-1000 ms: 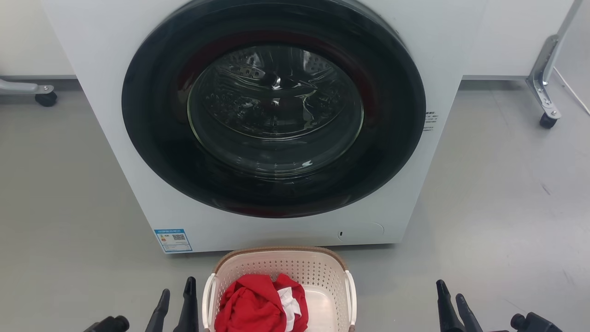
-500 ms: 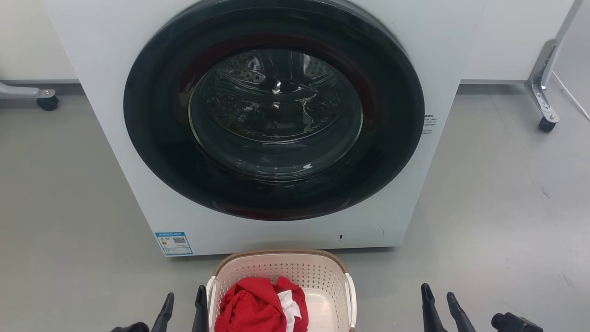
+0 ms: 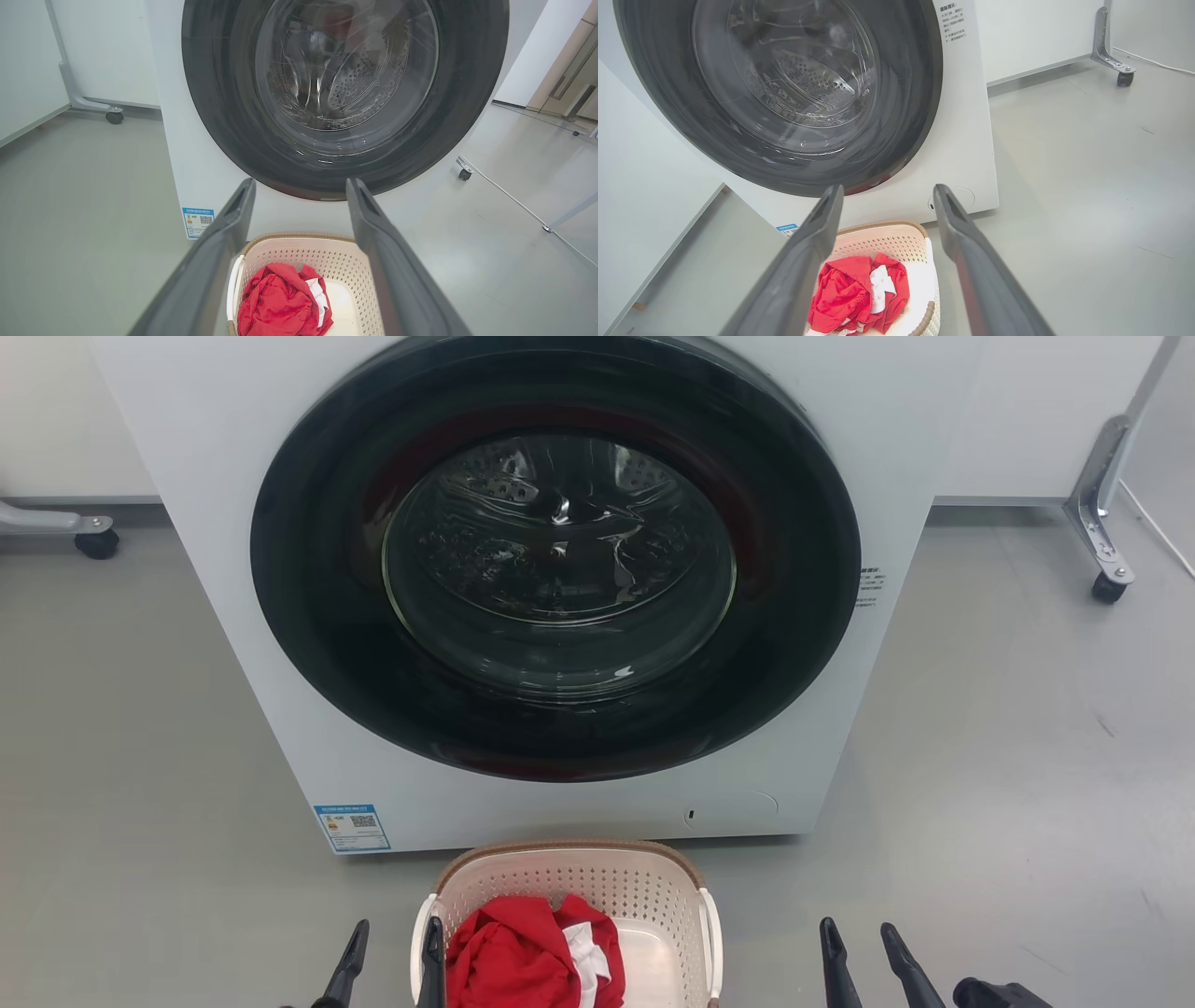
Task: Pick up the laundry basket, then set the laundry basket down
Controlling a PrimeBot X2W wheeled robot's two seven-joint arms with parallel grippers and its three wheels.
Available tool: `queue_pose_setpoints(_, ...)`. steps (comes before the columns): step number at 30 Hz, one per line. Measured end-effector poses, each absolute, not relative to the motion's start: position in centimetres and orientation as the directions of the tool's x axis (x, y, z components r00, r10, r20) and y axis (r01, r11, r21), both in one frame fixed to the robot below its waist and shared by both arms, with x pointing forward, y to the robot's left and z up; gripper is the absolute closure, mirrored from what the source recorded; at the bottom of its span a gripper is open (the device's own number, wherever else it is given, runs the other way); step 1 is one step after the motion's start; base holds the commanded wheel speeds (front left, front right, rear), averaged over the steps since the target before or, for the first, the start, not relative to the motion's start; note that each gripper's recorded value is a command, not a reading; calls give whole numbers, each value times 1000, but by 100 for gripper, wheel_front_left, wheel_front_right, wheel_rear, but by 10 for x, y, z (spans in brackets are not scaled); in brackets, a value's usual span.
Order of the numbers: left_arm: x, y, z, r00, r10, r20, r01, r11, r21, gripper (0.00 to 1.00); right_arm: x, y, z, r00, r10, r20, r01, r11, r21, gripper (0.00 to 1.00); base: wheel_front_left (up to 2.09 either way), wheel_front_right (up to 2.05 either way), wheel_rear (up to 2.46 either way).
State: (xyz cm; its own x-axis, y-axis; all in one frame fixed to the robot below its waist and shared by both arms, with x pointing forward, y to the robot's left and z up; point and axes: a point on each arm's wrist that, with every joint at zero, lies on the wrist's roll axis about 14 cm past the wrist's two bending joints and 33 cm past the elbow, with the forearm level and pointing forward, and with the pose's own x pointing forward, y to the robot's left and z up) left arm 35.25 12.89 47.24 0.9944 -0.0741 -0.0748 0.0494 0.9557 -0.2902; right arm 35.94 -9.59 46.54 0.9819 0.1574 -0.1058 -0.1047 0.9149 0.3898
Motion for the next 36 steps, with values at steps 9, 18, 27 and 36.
queue_pose_setpoints(9,351,120,482,994,-104,-15,101,983,-151,0,358,-83,475,979,196,-48,-176,946,274,0,0,0,0)
queue_pose_setpoints(18,349,121,480,995,-101,-18,97,985,-141,0,359,-82,476,979,200,-38,-185,952,245,0,0,0,0)
queue_pose_setpoints(27,350,129,476,997,-71,-32,64,982,-176,0,361,-87,477,982,184,-36,-170,955,245,0,0,0,0)
queue_pose_setpoints(36,350,130,470,996,-69,-52,58,981,-187,0,364,-93,479,986,166,-30,-154,957,246,0,0,0,0)
